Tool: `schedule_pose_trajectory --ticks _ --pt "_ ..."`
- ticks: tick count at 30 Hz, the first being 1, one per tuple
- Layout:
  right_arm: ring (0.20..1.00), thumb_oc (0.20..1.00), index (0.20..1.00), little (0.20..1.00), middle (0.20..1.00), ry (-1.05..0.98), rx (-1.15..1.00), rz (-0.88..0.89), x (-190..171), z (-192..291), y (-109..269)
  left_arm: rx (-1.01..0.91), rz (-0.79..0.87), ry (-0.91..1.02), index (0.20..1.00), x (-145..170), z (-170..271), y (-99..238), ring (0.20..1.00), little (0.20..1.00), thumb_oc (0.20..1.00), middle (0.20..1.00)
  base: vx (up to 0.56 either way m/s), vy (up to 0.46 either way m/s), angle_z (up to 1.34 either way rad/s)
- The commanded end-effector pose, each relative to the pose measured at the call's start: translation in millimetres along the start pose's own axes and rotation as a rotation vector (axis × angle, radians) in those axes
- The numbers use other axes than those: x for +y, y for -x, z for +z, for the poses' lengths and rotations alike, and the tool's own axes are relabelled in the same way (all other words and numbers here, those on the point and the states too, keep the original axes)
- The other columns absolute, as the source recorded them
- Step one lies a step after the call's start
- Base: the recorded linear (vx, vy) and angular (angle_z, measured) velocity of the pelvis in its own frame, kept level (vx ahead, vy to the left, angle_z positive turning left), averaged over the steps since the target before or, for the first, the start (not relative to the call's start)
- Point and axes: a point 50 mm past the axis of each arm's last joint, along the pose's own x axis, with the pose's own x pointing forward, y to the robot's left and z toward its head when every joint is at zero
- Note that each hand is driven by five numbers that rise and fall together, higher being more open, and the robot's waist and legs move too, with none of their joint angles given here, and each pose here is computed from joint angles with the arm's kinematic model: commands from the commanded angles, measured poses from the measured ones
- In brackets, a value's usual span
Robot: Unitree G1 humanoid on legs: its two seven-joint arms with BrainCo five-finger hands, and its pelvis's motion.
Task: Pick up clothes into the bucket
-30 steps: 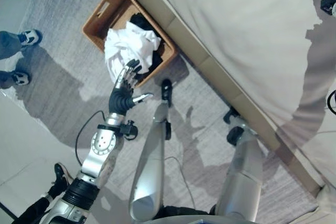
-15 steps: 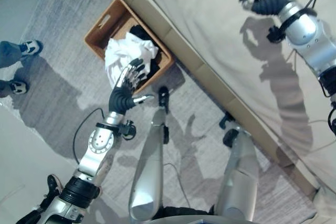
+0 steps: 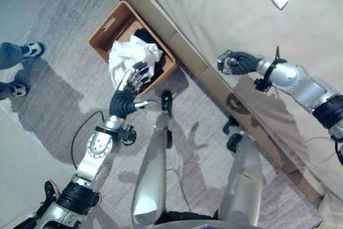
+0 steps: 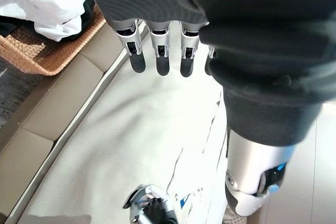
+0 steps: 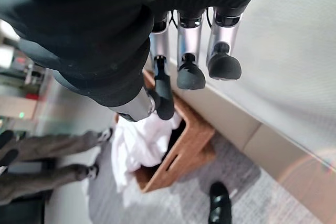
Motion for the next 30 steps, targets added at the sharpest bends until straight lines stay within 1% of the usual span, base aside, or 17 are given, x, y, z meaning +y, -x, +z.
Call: schedule_pose_trajectory --ticks 1,2,3,4,5,6,7,8,9,12,13,16,18,26,28,29,30 --pt "0.200 0.200 0.200 0.200 0.200 -0.006 -0.018 -0.228 -36.7 -2.3 10.3 -0.080 0.039 0.017 1.000 1.7 8.6 8.6 1.000 1.000 1.000 1.000 0.00 0.000 0.00" --pt "0.200 0.200 0.200 0.200 0.200 0.004 -0.017 -0.283 -46.2 -1.5 11.8 -0.080 0.045 0.018 1.000 1.3 7.9 8.1 1.000 1.000 1.000 1.000 0.00 0.000 0.00" --pt "0.200 0.200 0.200 0.200 0.200 0.005 -0.017 -0.284 -46.2 -1.5 11.8 -0.080 0.045 0.018 1.000 1.3 7.9 8.0 1.000 1.000 1.000 1.000 0.00 0.000 0.00" --pt "0.200 0.200 0.200 0.200 0.200 0.007 0.003 -0.412 -62.7 -4.9 16.5 -0.084 0.065 0.022 1.000 1.4 7.3 8.4 1.000 1.000 1.000 1.000 0.00 0.000 0.00" --pt "0.335 0.335 0.335 0.335 0.335 0.007 0.003 -0.413 -62.5 -5.0 16.4 -0.084 0.065 0.021 1.000 1.4 7.4 8.3 1.000 1.000 1.000 1.000 0.00 0.000 0.00" --pt "1.000 1.000 1.000 1.000 1.000 0.037 0.004 -0.535 -78.1 -1.0 19.0 -0.077 0.095 0.027 1.000 2.4 5.1 9.6 1.000 1.000 1.000 1.000 0.00 0.000 0.00" --pt "1.000 1.000 1.000 1.000 1.000 0.037 0.004 -0.535 -77.9 -1.0 18.8 -0.077 0.095 0.026 1.000 2.4 5.1 9.6 1.000 1.000 1.000 1.000 0.02 0.012 -0.06" --pt "1.000 1.000 1.000 1.000 1.000 0.052 0.029 -0.648 -89.2 -2.1 19.2 -0.075 0.118 0.018 1.000 3.2 3.5 8.6 1.000 1.000 1.000 1.000 0.01 0.004 -0.06" --pt "1.000 1.000 1.000 1.000 1.000 0.052 0.028 -0.648 -89.1 -1.9 18.8 -0.075 0.119 0.017 1.000 3.3 3.5 8.5 1.000 1.000 1.000 1.000 0.02 0.001 -0.07" --pt "1.000 1.000 1.000 1.000 1.000 0.098 0.038 -0.806 -107.7 7.5 15.5 -0.074 0.153 0.001 1.000 6.0 2.4 6.6 1.000 1.000 1.000 1.000 -0.03 0.002 -0.07" --pt "1.000 1.000 1.000 1.000 1.000 0.088 0.049 -0.896 -119.6 12.6 12.2 -0.074 0.186 -0.002 1.000 10.2 0.8 4.6 1.000 1.000 1.000 1.000 0.02 -0.012 -0.09" --pt "1.000 1.000 1.000 1.000 1.000 0.103 0.062 -0.920 -129.8 20.8 5.5 -0.076 0.210 -0.002 1.000 14.2 0.9 3.4 1.000 1.000 1.000 1.000 -0.02 -0.036 -0.15" --pt "1.000 1.000 1.000 1.000 1.000 0.114 0.075 -0.991 -144.1 30.1 2.5 -0.076 0.237 0.002 1.000 17.5 -0.3 0.7 1.000 1.000 1.000 1.000 0.06 -0.076 -0.08" --pt "1.000 1.000 1.000 1.000 1.000 0.202 0.219 -1.014 -164.8 23.2 6.9 -0.133 0.247 0.013 1.000 21.6 9.5 -9.4 1.000 1.000 1.000 1.000 0.03 -0.061 0.00" --pt "1.000 1.000 1.000 1.000 1.000 0.258 0.311 -0.979 -168.0 10.4 15.1 -0.148 0.237 0.010 1.000 22.9 13.4 -11.0 1.000 1.000 1.000 1.000 0.00 -0.042 0.05" --pt "1.000 1.000 1.000 1.000 1.000 0.259 0.310 -0.979 -168.6 10.9 15.1 -0.149 0.238 0.011 1.000 22.8 13.6 -11.2 1.000 1.000 1.000 1.000 0.01 -0.059 0.09" --pt "1.000 1.000 1.000 1.000 1.000 0.309 0.388 -0.977 -174.8 2.6 25.2 -0.157 0.238 0.011 1.000 23.1 15.8 -9.8 1.000 1.000 1.000 1.000 0.01 -0.062 0.08"
